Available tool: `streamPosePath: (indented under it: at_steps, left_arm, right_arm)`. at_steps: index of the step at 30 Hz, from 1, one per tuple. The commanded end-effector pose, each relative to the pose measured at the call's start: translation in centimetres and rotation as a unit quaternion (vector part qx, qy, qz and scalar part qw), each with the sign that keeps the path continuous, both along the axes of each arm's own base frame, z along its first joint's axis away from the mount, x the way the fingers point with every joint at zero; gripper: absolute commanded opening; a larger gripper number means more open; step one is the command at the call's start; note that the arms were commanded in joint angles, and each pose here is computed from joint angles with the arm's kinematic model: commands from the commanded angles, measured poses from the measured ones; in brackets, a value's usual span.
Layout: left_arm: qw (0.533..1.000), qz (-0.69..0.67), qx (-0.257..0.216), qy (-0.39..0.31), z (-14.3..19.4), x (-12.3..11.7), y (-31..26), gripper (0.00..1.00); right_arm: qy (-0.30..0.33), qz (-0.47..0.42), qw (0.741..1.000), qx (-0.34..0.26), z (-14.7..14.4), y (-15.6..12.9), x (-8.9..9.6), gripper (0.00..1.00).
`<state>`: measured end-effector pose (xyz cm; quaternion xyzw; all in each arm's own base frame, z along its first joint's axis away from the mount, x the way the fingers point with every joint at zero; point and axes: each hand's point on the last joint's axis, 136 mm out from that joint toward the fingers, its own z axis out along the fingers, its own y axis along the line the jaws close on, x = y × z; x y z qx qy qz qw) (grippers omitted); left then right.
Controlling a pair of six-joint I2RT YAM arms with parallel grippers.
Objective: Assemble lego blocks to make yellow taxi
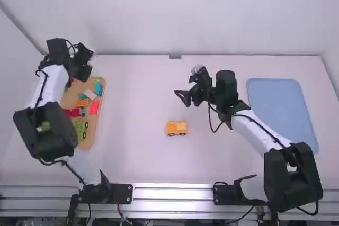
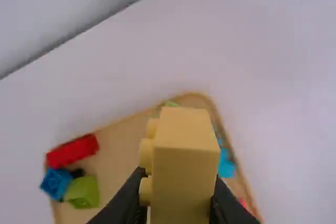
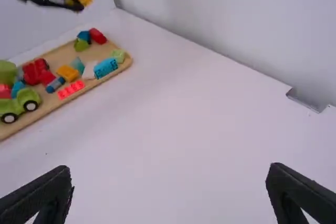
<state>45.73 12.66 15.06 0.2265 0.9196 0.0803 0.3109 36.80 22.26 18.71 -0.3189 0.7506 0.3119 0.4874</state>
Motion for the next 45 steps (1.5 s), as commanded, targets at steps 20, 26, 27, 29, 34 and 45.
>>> streamPosePath:
  at_steps: [20,26,27,29,34,45]
  left_arm:
    - [0.904,-0.374,0.081,-0.192,2.6,-10.1,-26.9,0.02]
    - [0.908,-0.371,0.08,-0.177,0.9,-9.3,-27.8,0.02]
    - [0.909,-0.371,0.081,-0.171,0.3,-9.2,-27.7,0.02]
    - [0.911,-0.371,0.079,-0.162,-0.7,-8.8,-27.9,0.02]
    - [0.915,-0.362,0.062,-0.169,-1.3,-7.8,-28.5,0.02]
    - [0.906,-0.382,0.04,-0.176,-1.0,-8.2,-29.9,0.02]
  right_arm:
    - [0.201,0.202,0.947,0.147,-1.8,5.5,-0.9,0.89]
    - [0.21,0.223,0.941,0.146,-2.4,6.8,-1.3,0.81]
    - [0.209,0.224,0.941,0.146,-2.3,6.8,-1.3,0.8]
    - [0.207,0.224,0.941,0.146,-2.2,6.8,-1.3,0.79]
    - [0.212,0.221,0.941,0.146,-2.4,6.8,-1.3,0.77]
    - [0.201,0.203,0.95,0.13,-2.9,8.1,-1.0,0.72]
